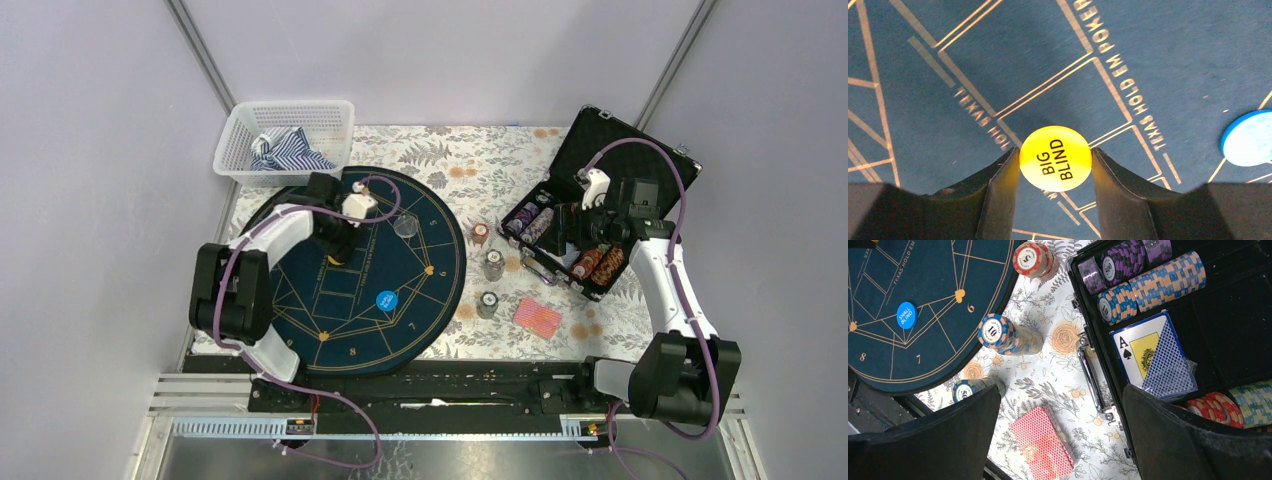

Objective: Distribute texas hold em gaming equipment

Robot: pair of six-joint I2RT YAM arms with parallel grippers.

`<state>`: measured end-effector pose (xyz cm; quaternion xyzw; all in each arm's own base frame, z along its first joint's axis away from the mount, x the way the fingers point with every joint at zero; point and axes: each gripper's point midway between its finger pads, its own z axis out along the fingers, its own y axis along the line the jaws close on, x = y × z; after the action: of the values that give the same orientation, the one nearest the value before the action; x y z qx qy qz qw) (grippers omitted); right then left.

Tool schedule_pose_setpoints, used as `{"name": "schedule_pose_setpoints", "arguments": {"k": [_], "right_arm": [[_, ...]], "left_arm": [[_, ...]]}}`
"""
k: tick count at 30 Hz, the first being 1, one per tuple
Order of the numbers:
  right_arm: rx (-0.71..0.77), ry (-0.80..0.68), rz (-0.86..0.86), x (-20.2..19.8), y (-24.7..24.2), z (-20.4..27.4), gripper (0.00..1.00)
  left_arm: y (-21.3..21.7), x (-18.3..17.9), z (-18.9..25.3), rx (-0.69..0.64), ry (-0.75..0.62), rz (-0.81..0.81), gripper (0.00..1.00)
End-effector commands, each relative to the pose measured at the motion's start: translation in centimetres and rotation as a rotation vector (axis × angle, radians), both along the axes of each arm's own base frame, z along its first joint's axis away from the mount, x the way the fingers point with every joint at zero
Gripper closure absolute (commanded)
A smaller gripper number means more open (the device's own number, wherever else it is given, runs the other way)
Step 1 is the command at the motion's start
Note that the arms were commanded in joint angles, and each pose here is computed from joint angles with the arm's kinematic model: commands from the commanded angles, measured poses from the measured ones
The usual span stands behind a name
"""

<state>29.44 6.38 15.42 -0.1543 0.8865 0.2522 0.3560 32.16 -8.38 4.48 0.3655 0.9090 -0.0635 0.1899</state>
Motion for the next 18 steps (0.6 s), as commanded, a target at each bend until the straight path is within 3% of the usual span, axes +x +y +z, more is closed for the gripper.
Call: {"name": "schedule_pose_setpoints", "arguments": {"k": [1, 8, 18], "right_arm": [[0.016, 0.000, 0.017, 0.0, 0.3, 0.1, 0.00], [0.000, 0.005, 0.009, 0.2, 0.1, -0.1, 0.00], [-0.043, 0.029, 0.016, 0.8, -0.7, -0.8, 0.00]], "left_arm": [[3.7, 0.4, 3.4, 0.007, -0.047, 0.076, 0.53], [11.5, -1.3, 3.8, 0.031, -0.071, 0.204, 0.54], [17.4, -0.9, 2.8, 0.045, -0.111, 0.263, 0.54]]}}
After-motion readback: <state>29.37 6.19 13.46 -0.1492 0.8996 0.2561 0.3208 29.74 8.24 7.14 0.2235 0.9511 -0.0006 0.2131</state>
